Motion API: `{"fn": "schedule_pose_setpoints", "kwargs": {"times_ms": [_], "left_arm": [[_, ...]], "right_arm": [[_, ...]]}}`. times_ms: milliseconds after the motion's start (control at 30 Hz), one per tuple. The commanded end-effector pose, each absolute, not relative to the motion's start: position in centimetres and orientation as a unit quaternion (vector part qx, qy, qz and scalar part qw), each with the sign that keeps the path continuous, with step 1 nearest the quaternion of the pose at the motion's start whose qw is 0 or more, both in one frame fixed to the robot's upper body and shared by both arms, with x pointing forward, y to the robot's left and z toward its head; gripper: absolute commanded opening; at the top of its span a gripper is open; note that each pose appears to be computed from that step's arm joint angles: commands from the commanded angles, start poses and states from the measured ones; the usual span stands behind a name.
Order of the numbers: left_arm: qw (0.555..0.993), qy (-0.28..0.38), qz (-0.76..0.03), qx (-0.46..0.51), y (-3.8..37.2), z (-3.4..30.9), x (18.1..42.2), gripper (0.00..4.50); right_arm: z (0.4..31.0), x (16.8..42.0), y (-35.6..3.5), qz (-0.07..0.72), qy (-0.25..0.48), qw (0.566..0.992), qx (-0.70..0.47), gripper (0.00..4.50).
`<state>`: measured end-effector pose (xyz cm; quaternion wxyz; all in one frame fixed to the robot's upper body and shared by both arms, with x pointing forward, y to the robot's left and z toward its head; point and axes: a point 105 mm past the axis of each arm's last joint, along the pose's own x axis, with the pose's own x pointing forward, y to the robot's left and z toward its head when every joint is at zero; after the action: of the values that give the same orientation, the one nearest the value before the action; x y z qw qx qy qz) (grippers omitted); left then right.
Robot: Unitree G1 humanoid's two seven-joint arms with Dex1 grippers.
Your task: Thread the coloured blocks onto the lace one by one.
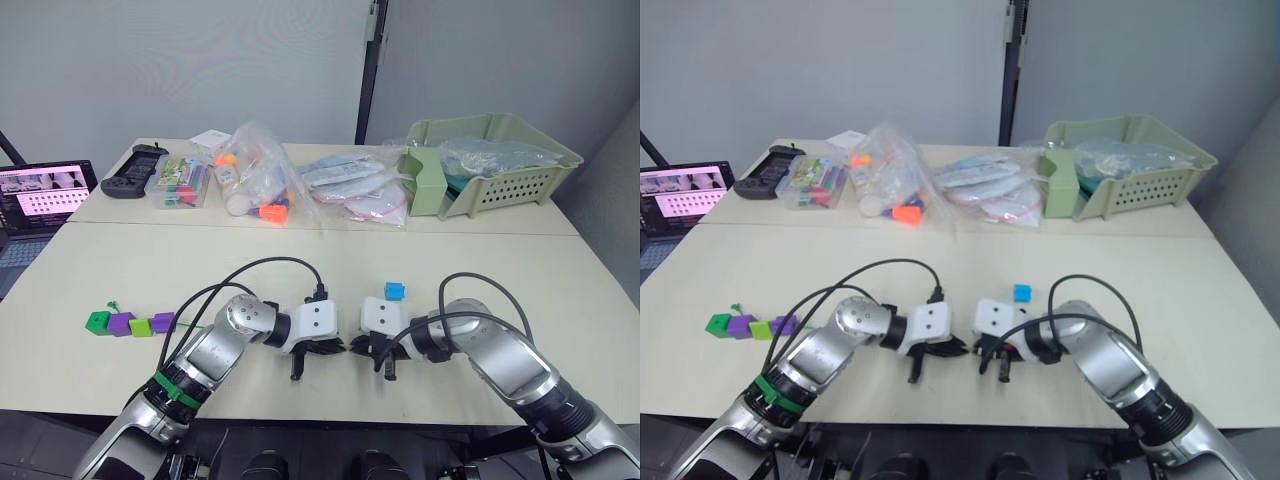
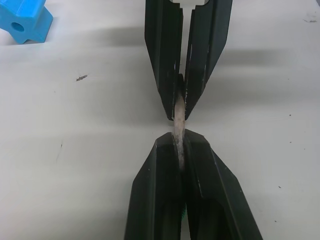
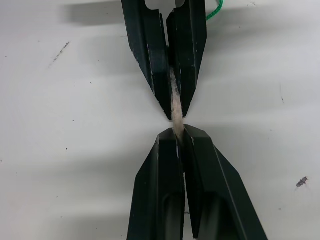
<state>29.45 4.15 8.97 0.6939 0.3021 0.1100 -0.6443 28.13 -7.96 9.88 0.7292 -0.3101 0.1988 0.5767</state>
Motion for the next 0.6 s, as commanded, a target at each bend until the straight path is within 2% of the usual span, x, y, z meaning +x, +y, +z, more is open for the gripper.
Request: {"fn": "schedule_pose_setpoints", "kwargs": {"times_ms": [33, 167, 333, 467, 600], "left_arm": [[0.698, 0.089, -0.642, 0.304, 3.7, 9.9, 29.7, 0.02], [0.695, 0.088, -0.648, 0.298, 3.6, 10.0, 29.6, 0.02], [0.688, 0.100, -0.654, 0.299, 4.0, 9.9, 29.3, 0.00], [0.686, 0.105, -0.653, 0.304, 4.5, 9.8, 29.3, 0.00], [0.689, 0.113, -0.649, 0.302, 5.0, 9.7, 29.4, 0.00]], "right_arm": [[10.2, 27.6, -7.8, 0.585, 0.191, 0.721, -0.318, 0.00], [10.0, 27.6, -7.9, 0.578, 0.188, 0.733, -0.306, 0.00], [10.6, 27.7, -9.6, 0.533, 0.187, 0.782, -0.262, 1.71], [11.9, 27.4, -11.4, 0.446, 0.169, 0.860, -0.183, 3.06], [11.6, 27.1, -12.5, 0.352, 0.160, 0.913, -0.127, 3.06]]}}
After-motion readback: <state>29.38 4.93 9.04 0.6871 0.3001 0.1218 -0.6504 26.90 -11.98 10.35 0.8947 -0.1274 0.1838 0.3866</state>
